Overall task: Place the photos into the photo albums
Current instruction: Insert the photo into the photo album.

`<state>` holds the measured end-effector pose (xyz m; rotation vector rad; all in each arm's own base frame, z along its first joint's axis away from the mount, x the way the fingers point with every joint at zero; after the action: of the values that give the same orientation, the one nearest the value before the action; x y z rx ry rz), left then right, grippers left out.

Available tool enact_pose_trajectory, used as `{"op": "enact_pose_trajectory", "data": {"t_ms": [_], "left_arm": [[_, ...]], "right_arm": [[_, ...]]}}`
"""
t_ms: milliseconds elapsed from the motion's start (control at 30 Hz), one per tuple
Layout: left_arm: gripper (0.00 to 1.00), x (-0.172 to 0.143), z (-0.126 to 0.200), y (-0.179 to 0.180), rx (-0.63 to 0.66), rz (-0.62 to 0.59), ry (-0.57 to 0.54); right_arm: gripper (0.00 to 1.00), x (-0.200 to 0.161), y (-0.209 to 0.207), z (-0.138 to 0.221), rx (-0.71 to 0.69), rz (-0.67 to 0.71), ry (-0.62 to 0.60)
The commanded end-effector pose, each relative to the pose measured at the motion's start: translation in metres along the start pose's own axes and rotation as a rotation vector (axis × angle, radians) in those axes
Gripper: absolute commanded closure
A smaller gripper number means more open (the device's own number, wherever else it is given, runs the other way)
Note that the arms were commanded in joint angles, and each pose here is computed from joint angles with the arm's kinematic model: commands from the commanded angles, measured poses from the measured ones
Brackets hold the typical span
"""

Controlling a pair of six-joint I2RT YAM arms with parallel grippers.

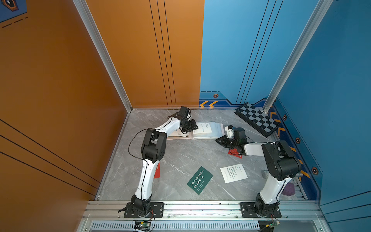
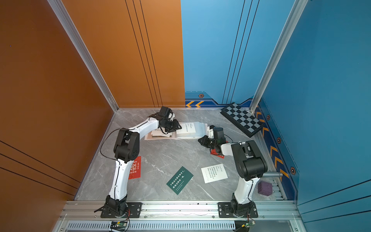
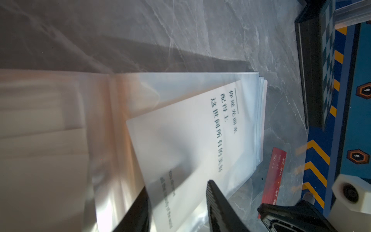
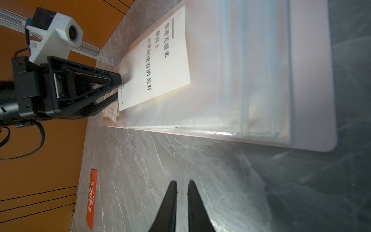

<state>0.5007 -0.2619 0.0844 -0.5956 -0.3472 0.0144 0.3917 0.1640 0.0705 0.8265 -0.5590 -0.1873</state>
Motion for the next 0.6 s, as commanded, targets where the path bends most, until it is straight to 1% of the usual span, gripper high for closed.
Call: {"op": "enact_pose_trajectory", "data": {"t_ms": [0, 67, 167, 300, 500, 567], "left_arm": [[0.52, -0.01, -0.004, 0.004, 0.102, -0.051, 0.041], [0.49, -0.01, 0.0, 0.003, 0.159, -0.094, 0.041], [0.49, -0.011, 0.008, 0.001, 0.244, -0.16, 0.038], [0.48, -0.01, 0.019, -0.006, 0.32, -0.237, 0.012], [0.48, -0.005, 0.04, -0.011, 0.387, -0.291, -0.026], [0.48, -0.005, 0.046, -0.013, 0.367, -0.272, -0.026]], "right_arm": [[0.85, 0.0, 0.002, -0.004, 0.007, -0.003, -0.001], [0.85, 0.0, 0.001, -0.004, 0.006, -0.005, -0.002], [0.85, 0.0, 0.002, -0.004, 0.008, -0.004, 0.0], [0.85, -0.001, 0.001, -0.005, 0.008, -0.006, 0.001], [0.85, 0.0, 0.002, -0.004, 0.01, -0.005, -0.001], [0.85, 0.0, 0.002, -0.004, 0.009, -0.005, -0.001]]}}
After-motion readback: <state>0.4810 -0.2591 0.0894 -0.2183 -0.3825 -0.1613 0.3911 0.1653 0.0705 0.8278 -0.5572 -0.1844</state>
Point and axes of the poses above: each gripper's point midway between its finger pads, its own z axis back along the fingers, its own y axis along the line the jaws close on, x = y × z, the point moved 3 cm from there along z, back along the fingers, and after that the axes turned 3 degrees about -z, right-handed, at the moved point
